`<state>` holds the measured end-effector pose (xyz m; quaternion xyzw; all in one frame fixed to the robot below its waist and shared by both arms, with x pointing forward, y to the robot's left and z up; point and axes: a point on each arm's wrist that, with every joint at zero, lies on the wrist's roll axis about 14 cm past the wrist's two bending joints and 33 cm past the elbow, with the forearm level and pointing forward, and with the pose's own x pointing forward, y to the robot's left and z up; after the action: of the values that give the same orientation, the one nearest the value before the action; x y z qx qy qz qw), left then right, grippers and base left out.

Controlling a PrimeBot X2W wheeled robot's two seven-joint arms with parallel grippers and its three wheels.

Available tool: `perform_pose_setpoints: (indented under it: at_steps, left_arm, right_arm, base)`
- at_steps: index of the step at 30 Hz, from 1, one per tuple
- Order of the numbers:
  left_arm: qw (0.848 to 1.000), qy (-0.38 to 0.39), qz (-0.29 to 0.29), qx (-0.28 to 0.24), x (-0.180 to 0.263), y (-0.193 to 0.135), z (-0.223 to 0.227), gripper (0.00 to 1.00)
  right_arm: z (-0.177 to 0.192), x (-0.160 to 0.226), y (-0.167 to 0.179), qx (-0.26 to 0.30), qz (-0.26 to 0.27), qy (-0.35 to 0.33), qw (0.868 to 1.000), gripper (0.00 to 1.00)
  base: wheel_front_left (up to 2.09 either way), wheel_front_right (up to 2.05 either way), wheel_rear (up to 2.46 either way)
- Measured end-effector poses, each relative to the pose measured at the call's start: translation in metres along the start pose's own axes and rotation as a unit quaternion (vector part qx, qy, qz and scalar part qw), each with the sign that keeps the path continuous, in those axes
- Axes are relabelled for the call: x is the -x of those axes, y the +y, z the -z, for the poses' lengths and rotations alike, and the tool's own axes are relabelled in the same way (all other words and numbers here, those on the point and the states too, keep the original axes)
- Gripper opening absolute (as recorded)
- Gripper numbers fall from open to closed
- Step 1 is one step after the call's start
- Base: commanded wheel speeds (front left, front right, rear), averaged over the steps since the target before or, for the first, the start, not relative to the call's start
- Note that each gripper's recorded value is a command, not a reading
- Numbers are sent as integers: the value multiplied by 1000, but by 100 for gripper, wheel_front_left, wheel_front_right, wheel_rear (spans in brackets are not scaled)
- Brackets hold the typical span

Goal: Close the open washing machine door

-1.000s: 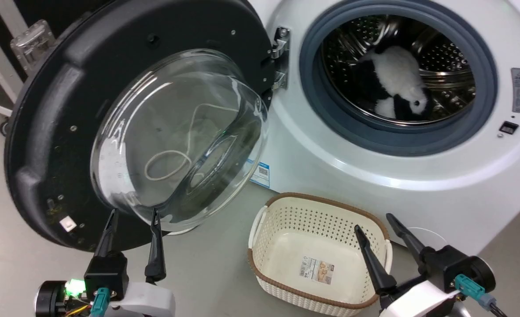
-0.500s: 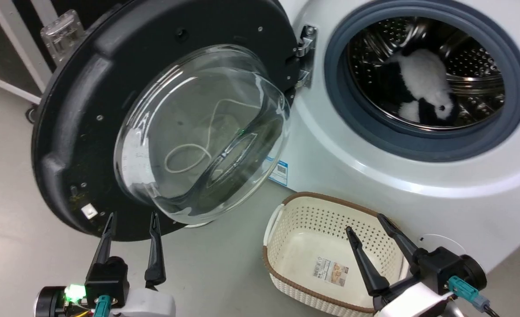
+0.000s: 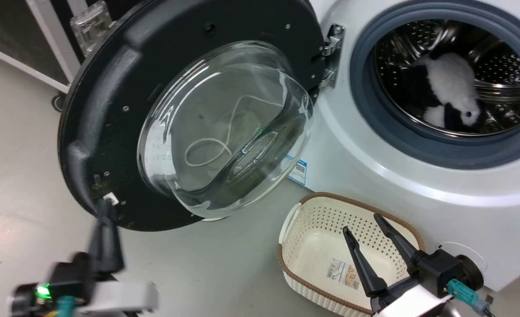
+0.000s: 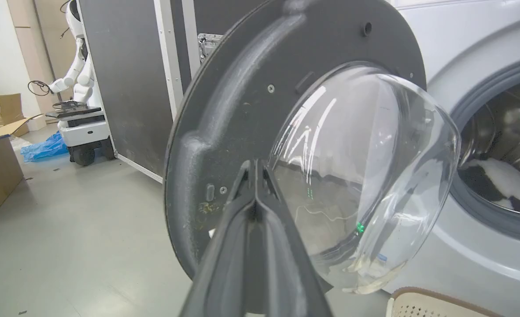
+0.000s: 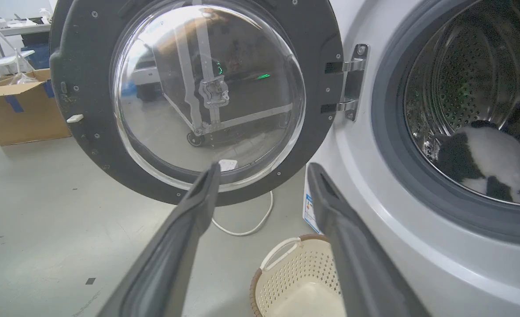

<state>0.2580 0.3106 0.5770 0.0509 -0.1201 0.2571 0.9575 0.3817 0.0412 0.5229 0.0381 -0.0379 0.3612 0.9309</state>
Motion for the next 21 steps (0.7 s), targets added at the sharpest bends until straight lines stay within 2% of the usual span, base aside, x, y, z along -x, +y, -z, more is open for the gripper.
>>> perform_pose_setpoints:
  at_steps: [9,12,14,17,21]
  left_arm:
    - [992,-95,-43,71,-38,54,-55,0]
    - [986,-74,-86,125,-58,87,-49,0]
    - [973,-45,-124,189,-72,108,-38,0]
    - [958,-22,-148,243,-97,128,-35,0]
    - [925,36,-160,344,-124,135,-13,0]
  right_arm:
    - [13,-1,-7,-14,7,7,1000,100]
    - [18,-2,-6,-19,4,11,1000,100]
    - [22,-1,-10,-24,8,11,1000,100]
    - [31,1,-16,-27,12,21,999,100]
    - [39,1,-26,-35,21,26,999,100]
  base:
    - [0,0,0]
    - [0,0,0]
    - [0,0,0]
    - [0,0,0]
    - [0,0,0]
